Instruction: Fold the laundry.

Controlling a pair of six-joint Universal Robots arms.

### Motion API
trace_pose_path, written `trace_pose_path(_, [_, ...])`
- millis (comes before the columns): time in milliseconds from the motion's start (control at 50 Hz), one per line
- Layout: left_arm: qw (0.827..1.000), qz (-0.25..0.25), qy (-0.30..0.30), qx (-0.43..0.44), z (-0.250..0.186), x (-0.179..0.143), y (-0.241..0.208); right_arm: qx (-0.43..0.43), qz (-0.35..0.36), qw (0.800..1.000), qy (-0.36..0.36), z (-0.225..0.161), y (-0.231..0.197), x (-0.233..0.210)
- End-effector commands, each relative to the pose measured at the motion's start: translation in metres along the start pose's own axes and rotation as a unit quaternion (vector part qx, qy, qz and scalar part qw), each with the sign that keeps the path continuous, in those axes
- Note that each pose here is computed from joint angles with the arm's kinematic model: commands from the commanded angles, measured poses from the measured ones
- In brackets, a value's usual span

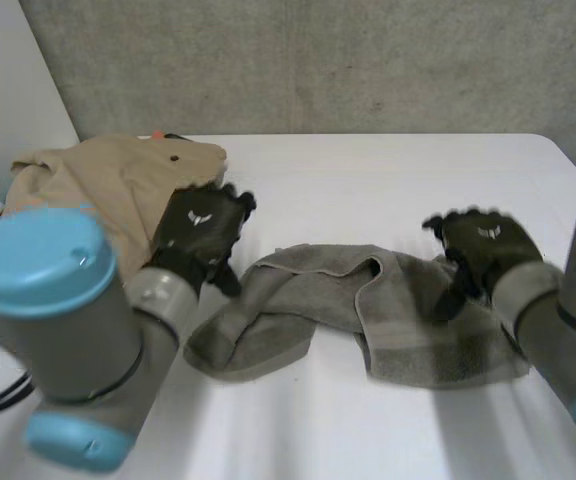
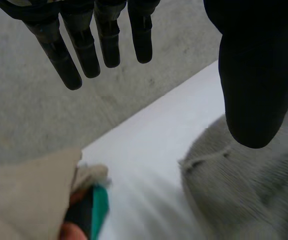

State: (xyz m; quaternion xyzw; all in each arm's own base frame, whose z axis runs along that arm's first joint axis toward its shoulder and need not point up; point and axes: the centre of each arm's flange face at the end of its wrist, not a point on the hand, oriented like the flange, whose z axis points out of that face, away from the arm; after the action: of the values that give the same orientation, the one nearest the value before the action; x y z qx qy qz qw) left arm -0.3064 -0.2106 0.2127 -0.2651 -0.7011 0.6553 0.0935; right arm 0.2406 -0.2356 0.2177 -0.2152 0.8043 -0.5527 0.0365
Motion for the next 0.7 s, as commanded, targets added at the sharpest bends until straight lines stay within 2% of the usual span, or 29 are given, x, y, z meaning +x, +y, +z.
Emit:
trace_pose_path(20, [0.998, -0.042, -0.001, -0.04, -0.023, 0.001, 0.023, -0.07, 0.07, 0.994, -0.037, -0.026, 0.038, -0.016])
trace_pose_path(100, [0.997, -0.044, -0.006, -0.056, -0.02, -0.001, 0.033, -0.079, 0.072, 0.992, -0.067, -0.033, 0.053, -0.038])
trace_pose_path(180, [0.997, -0.045, -0.014, -0.069, -0.012, -0.006, 0.042, -0.068, 0.065, 0.993, -0.077, -0.019, 0.067, -0.053])
trace_pose_path(440, [0.99, -0.044, -0.032, -0.127, 0.005, -0.017, 0.079, -0.002, 0.054, 0.999, -0.004, 0.013, 0.075, -0.066])
trace_pose_path(700, [0.987, -0.039, -0.026, -0.151, 0.01, -0.013, 0.092, 0.024, 0.039, 0.999, 0.007, 0.025, 0.078, -0.068])
